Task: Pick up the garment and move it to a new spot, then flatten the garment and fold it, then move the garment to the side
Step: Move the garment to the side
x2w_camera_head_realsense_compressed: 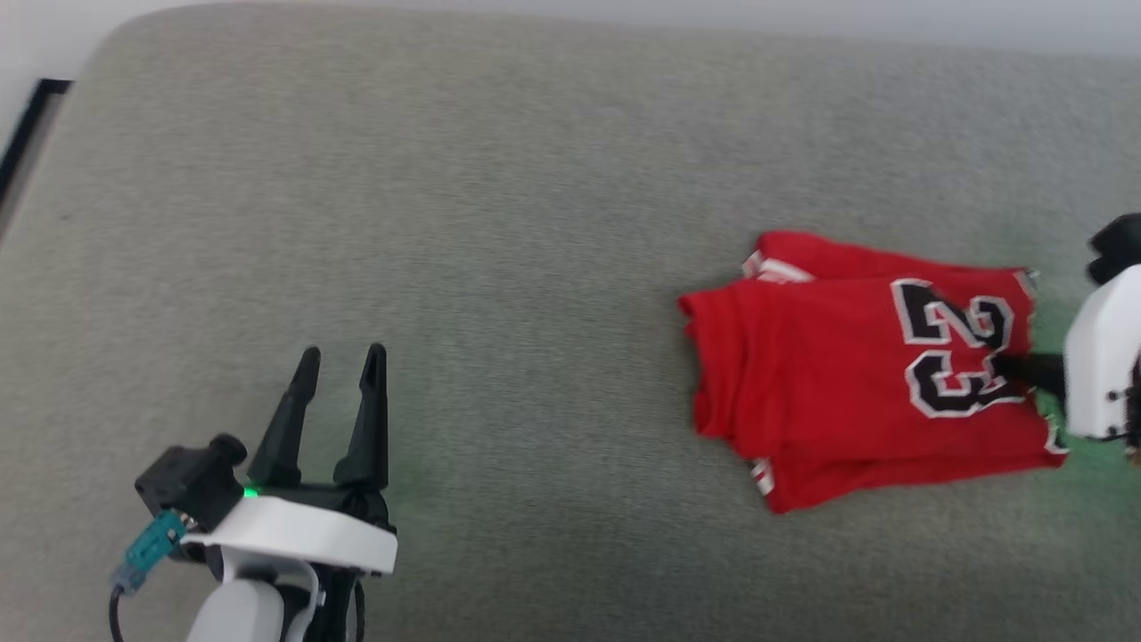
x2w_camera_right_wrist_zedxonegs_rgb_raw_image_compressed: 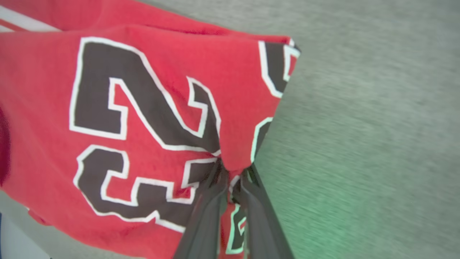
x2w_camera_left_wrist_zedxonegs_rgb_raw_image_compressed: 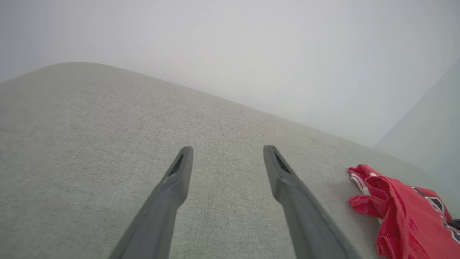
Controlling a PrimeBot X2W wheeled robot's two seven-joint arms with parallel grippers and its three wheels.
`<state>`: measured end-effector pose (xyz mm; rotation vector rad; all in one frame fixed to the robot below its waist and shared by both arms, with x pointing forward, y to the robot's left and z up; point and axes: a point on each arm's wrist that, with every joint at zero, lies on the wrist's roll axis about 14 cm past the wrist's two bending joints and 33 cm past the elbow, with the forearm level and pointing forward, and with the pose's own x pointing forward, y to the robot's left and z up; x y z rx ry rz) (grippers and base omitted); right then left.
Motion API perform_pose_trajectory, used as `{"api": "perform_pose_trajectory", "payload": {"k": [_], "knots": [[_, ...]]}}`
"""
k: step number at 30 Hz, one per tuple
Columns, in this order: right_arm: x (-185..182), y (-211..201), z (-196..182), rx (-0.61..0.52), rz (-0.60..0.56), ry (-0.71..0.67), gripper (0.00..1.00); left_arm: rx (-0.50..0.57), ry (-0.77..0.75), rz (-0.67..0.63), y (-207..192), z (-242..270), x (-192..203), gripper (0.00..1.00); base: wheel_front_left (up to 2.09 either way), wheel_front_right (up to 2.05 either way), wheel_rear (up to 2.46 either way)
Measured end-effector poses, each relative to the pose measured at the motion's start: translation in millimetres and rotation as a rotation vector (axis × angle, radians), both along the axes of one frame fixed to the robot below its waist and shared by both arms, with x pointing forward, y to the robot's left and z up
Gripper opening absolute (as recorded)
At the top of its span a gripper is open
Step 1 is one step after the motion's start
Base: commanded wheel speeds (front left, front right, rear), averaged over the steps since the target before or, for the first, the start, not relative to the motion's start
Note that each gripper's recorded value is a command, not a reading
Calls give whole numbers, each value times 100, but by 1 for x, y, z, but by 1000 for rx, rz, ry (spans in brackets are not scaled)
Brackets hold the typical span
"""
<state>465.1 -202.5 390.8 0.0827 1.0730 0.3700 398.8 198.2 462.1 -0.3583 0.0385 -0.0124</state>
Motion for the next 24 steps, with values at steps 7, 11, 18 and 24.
{"api": "perform_pose_trajectory", "payload": {"k": [7, 11, 18, 24], "knots": [[9, -63, 16, -72, -141, -63, 0, 15, -32, -115, -32, 2, 33, 100, 0, 0, 0], [12, -99, 26, -116, -219, -101, 0, 13, -54, -193, -57, 4, 52, 100, 0, 0, 0], [11, -150, 39, -196, -326, -163, 0, 4, -80, -335, -104, 1, 78, 100, 0, 0, 0], [5, -186, 46, -279, -382, -196, 0, -2, -87, -428, -135, -5, 92, 100, 0, 0, 0]]}}
